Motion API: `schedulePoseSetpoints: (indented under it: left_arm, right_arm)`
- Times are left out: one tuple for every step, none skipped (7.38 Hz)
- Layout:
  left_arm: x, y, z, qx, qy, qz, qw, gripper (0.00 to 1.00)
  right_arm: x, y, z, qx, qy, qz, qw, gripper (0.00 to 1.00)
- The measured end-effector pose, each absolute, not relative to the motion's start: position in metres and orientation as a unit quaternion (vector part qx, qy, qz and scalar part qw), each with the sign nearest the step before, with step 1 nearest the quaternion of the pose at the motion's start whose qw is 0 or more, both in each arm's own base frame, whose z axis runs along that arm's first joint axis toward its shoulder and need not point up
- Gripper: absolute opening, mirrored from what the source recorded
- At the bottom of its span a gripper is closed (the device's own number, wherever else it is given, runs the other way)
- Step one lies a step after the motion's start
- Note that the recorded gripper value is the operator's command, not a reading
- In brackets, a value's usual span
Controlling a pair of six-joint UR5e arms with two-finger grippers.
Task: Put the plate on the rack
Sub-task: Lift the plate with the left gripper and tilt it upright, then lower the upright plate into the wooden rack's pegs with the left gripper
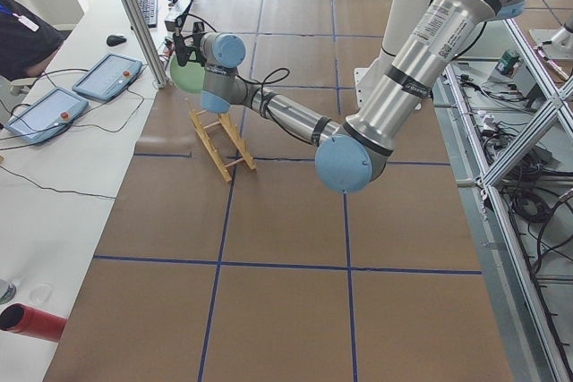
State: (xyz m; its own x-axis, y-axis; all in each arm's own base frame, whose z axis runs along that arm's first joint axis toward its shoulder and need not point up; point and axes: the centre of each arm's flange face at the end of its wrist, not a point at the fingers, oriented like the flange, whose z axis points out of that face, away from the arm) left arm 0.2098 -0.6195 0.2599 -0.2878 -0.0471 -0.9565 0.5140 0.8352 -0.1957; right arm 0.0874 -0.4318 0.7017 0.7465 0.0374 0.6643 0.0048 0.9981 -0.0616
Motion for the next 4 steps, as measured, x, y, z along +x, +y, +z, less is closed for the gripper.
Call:
schedulePoseSetpoints:
  left_arm:
    - [0.211, -0.621, 0.268, 0.154, 0.764, -0.248, 0.576, 0.0]
    - [0.213, -0.624, 0.274, 0.161, 0.763, -0.256, 0.572, 0.0]
    - [0.215, -0.628, 0.278, 0.169, 0.762, -0.266, 0.566, 0.0]
    - [0.221, -0.631, 0.283, 0.176, 0.759, -0.278, 0.561, 0.0]
  right_arm:
    - [0.087, -0.432, 0.702, -0.03, -0.356, 0.009, 0.934, 1.0]
    - [0.087, -0.432, 0.702, -0.03, -0.356, 0.009, 0.934, 1.0]
    - [0.087, -0.432, 0.702, -0.03, -0.356, 0.009, 0.934, 1.0]
    - [0.087, -0.432, 0.702, -0.03, -0.356, 0.009, 0.934, 1.0]
